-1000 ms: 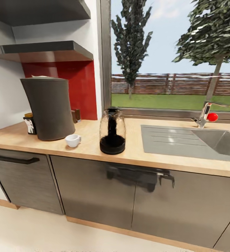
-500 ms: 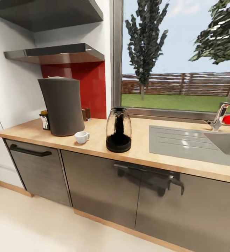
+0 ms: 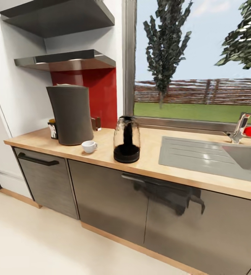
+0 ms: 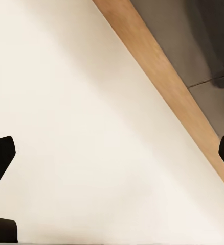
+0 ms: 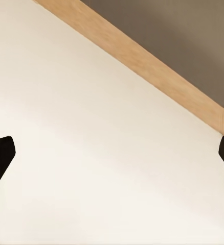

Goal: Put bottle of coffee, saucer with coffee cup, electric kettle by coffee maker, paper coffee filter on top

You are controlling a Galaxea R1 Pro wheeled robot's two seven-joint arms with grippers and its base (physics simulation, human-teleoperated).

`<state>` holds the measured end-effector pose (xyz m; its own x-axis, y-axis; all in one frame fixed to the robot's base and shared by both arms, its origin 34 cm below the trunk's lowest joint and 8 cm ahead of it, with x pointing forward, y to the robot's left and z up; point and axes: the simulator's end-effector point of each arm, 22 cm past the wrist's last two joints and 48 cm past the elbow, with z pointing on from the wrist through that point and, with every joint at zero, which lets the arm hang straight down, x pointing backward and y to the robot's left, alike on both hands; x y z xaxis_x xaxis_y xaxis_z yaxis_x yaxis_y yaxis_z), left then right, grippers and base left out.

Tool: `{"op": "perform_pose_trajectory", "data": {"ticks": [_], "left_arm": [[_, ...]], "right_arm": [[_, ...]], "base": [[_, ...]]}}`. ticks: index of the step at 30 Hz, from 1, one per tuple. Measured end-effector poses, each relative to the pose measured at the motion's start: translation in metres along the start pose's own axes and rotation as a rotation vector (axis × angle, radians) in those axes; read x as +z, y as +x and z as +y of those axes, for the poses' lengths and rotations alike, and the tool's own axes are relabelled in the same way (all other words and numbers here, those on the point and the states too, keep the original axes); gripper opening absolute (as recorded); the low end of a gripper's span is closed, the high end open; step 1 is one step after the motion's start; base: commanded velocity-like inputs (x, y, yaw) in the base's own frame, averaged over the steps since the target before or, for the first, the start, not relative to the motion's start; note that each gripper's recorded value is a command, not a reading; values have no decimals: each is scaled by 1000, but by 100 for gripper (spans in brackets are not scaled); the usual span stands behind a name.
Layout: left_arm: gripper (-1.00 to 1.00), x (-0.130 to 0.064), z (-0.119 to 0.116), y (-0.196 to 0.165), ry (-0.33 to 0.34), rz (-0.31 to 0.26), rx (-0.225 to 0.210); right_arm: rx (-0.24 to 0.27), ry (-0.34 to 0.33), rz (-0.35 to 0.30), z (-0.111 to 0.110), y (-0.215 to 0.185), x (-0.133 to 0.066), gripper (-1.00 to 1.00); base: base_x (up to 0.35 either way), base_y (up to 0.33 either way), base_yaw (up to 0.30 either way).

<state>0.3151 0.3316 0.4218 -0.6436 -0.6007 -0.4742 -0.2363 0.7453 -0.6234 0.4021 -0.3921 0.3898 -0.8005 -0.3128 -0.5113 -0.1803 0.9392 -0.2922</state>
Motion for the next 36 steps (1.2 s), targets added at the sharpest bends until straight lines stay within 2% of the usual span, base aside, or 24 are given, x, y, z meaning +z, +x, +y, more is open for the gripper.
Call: {"op": "perform_pose_trajectory", "data": {"ticks": [9, 14, 22, 25, 36], "left_arm": [[100, 2, -3, 3, 5, 2, -4], [100, 3, -7, 6, 10, 3, -9], [100, 4, -6, 7, 7, 3, -10], [100, 4, -1, 7, -19, 4, -10], [100, 4, 1, 8, -28, 5, -10]], "right_arm": [[-1, -2, 0, 1, 0, 0, 100], [-1, -2, -1, 1, 0, 0, 100], [-1, -2, -2, 1, -1, 0, 100], [-1, -2, -1, 1, 0, 0, 100], [-1, -2, -2, 1, -1, 0, 100]], "base": [[-145, -262, 49], [-40, -247, 234], [-5, -53, 266], [0, -225, 86], [0, -284, 68]]}}
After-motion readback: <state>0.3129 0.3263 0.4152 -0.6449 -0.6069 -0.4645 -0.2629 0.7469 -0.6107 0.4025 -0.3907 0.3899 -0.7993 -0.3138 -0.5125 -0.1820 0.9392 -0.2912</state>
